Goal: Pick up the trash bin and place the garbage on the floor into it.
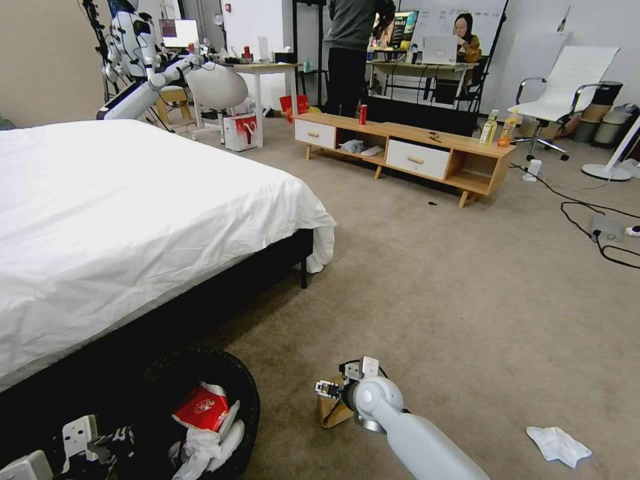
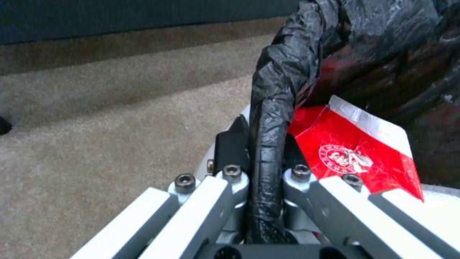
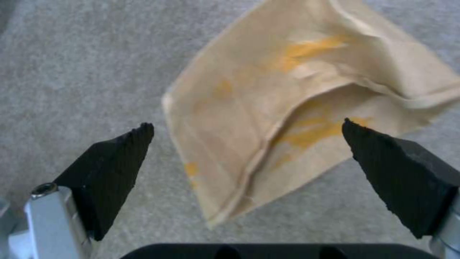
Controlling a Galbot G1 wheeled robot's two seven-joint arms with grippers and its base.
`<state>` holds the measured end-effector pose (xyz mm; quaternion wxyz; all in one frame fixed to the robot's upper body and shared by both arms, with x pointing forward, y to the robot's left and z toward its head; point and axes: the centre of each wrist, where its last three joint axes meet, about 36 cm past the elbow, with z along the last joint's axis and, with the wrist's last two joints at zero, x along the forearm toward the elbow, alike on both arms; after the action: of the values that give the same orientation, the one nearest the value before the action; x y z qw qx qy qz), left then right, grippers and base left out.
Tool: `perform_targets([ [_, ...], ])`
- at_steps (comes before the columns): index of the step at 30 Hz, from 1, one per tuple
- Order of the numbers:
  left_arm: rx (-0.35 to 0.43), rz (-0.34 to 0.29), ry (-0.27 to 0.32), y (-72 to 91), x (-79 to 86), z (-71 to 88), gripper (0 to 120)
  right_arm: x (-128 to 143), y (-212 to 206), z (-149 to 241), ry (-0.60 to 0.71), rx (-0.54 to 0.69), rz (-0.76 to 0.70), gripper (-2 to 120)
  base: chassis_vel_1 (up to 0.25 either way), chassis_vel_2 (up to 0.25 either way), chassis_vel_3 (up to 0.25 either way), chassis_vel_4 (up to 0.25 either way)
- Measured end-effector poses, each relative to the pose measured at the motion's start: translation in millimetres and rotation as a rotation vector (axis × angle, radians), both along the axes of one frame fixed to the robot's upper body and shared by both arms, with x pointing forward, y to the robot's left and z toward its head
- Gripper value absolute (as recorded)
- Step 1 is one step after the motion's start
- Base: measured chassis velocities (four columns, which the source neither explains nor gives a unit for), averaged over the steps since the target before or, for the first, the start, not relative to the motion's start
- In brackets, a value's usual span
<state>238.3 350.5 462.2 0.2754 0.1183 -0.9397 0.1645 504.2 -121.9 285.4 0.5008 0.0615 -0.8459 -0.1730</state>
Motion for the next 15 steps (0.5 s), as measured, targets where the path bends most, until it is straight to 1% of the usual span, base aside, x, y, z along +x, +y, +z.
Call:
perform_targets([
  [6, -0.003, -0.003, 0.000, -0.9, 1.0, -0.7, 3, 0.4, -7.6, 0.8, -0.002, -0.002, -0.015, 100, 0.000, 0.000, 0.000, 0.000],
  [15, 0.003, -0.003, 0.002, -1.1, -2.1, 1.9, 3, 6.4, -2.4, 0.2, -0.002, 0.020, -0.025, 100, 0.000, 0.000, 0.000, 0.000],
])
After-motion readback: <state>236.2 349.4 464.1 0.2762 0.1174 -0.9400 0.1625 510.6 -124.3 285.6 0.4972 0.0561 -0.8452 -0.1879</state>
